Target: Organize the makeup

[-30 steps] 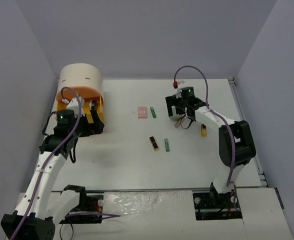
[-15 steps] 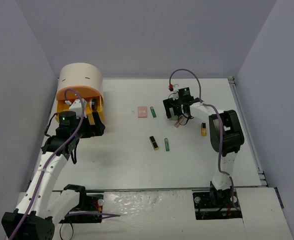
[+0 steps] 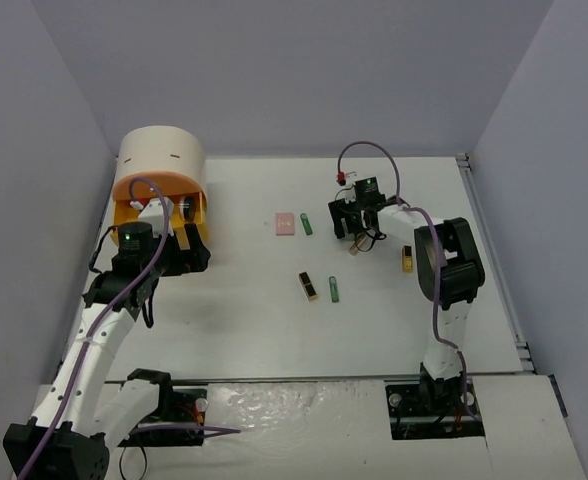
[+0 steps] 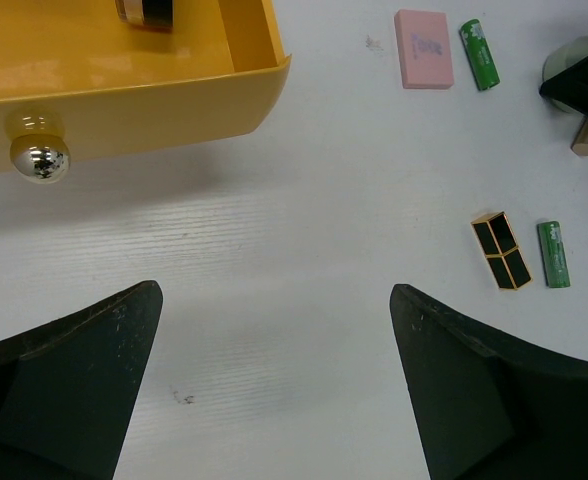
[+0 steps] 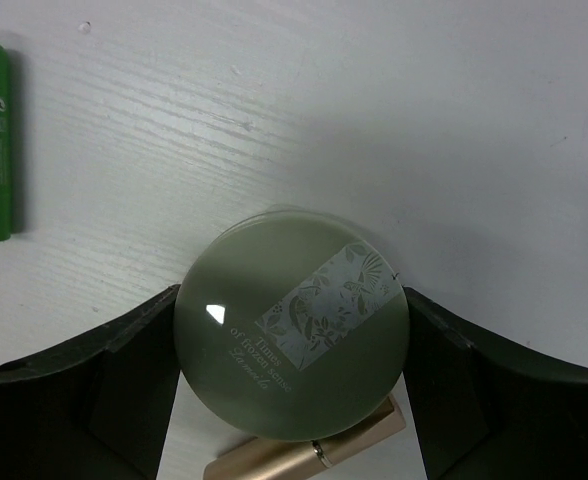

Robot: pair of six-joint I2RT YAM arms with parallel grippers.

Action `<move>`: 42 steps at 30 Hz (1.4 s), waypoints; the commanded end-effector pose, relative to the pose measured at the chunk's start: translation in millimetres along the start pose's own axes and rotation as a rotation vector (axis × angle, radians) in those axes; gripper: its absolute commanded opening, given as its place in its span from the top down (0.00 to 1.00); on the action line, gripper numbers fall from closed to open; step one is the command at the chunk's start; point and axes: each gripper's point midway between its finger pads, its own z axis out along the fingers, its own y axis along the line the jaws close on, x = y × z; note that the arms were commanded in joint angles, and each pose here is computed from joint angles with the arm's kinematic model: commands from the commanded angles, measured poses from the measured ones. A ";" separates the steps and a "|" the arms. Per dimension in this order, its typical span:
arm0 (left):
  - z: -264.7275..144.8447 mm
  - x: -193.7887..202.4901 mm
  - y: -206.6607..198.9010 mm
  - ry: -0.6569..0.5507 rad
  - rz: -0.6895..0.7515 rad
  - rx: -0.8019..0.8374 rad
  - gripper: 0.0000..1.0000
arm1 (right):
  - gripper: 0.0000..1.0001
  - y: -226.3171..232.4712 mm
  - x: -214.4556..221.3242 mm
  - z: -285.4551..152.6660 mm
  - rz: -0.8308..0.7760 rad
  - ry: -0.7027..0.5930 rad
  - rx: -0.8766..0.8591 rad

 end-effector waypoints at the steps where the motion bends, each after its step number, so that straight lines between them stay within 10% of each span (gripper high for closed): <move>1: -5.2 -31.7 -11.9 -0.099 0.017 0.041 0.03 | 0.36 -4.0 -19.2 -6.9 0.000 -0.038 0.015; 9: -10.9 -44.4 -22.5 -0.089 0.004 0.071 0.03 | 0.73 28.7 -53.9 -47.5 -0.111 -0.147 -0.059; 27: -59.6 -82.8 -133.6 -0.009 -0.194 0.490 0.03 | 0.73 289.3 -88.0 -264.8 -0.546 -0.674 -0.577; 42: -64.7 -42.3 -169.6 0.102 -0.188 0.548 0.05 | 0.72 307.1 -88.3 -319.7 -0.560 -0.811 -0.664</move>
